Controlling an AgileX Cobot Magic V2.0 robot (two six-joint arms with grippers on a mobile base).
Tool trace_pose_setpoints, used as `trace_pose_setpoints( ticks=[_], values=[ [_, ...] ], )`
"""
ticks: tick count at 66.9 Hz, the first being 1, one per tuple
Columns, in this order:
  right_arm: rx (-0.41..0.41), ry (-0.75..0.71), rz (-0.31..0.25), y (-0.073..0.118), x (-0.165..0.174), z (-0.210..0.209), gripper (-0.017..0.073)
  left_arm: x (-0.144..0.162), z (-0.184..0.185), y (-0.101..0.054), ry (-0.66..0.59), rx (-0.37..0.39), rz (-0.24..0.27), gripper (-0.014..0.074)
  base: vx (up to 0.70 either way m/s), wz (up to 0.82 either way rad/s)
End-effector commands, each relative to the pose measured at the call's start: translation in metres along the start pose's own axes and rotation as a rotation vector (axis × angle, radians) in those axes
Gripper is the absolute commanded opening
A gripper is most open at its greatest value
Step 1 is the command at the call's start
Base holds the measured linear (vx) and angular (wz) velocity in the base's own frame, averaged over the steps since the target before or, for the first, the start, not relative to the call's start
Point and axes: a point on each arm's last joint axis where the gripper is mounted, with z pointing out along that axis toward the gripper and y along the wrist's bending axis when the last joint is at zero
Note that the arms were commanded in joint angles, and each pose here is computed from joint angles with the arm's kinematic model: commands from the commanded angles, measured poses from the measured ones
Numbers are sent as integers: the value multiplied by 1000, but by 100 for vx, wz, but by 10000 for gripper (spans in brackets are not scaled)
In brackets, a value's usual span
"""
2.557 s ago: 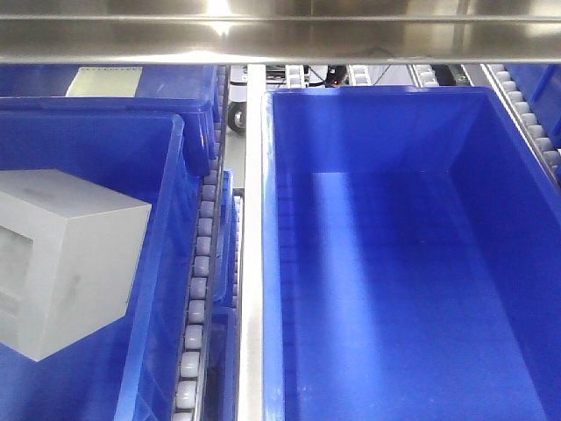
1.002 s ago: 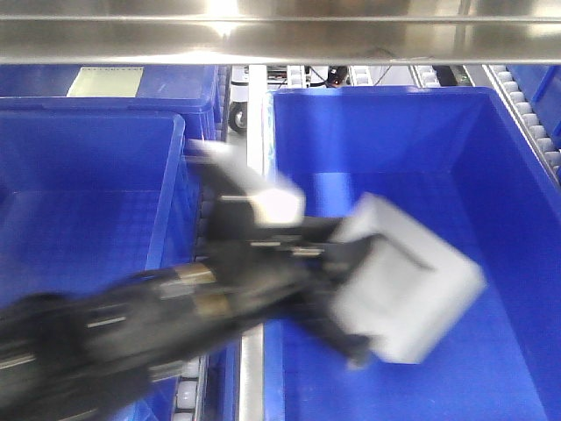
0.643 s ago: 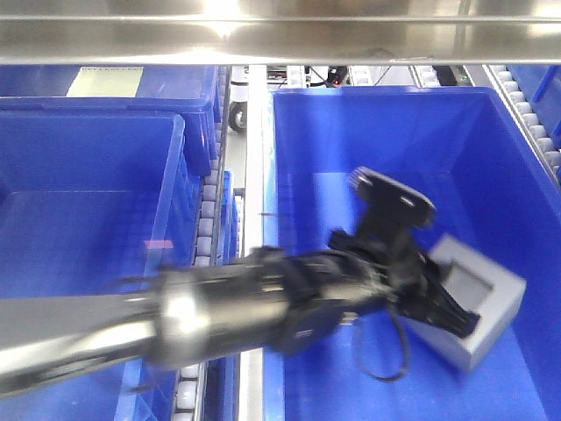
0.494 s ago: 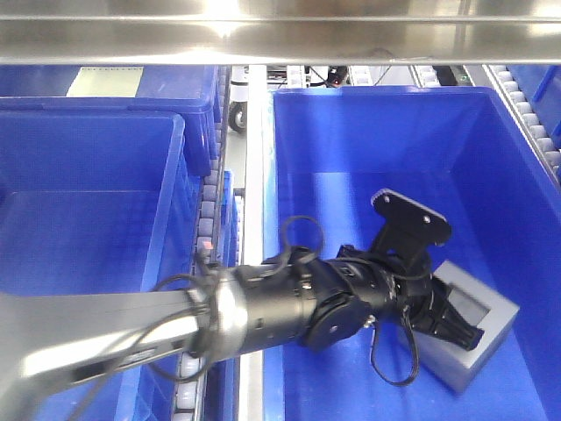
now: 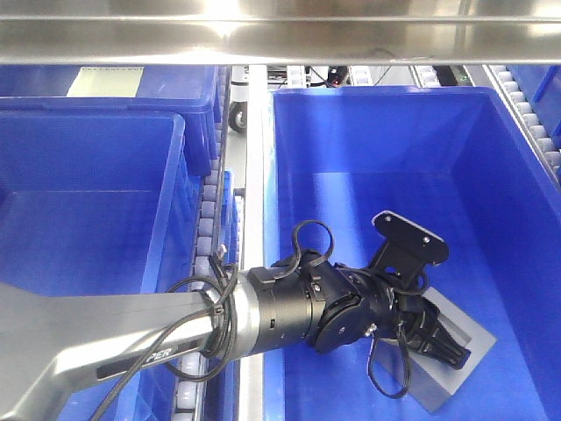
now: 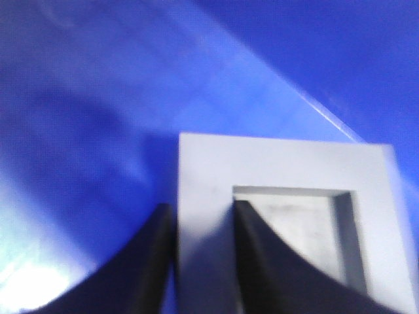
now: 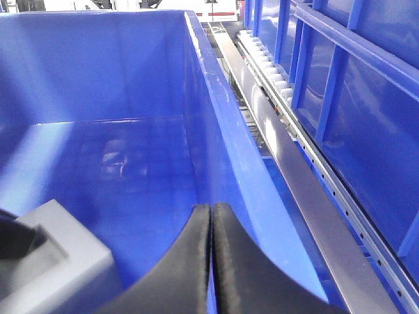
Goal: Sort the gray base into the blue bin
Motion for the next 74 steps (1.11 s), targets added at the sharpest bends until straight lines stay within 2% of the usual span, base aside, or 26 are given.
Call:
trace_pose_setpoints(
  ticks=[1,7,16,29,44,53,68,74],
  values=[
    [7,-28,-19,0,-3,1,-5,-29,-30,-10,-120,36,-7,343,0,0],
    [7,-28,-19,0,-3,1,-5,-36,-45,-12,-130,40,-11,368,0,0],
    [7,-28,-19,0,-3,1,-5,-45,-74,-15,-116,40,-18,359,0,0],
    [7,-28,-19,0,-3,1,-5,-47,-125,-16,-209,65,-18,327,0,0],
    [7,-28,-19,0,-3,1,-5,-3,-187,-3,-298,83,-11,263,0,0],
    [7,-28,-19,0,-3,1,-5,30,-229,6,-378,102,-13,187,0,0],
    [7,-28,-19,0,-3,1,-5,79,-294,19,-556,148,-12,-9,0,0],
    [7,-28,-19,0,-3,1,-5,94,-312,23,-629,167,-8,-8,0,0]
  ],
)
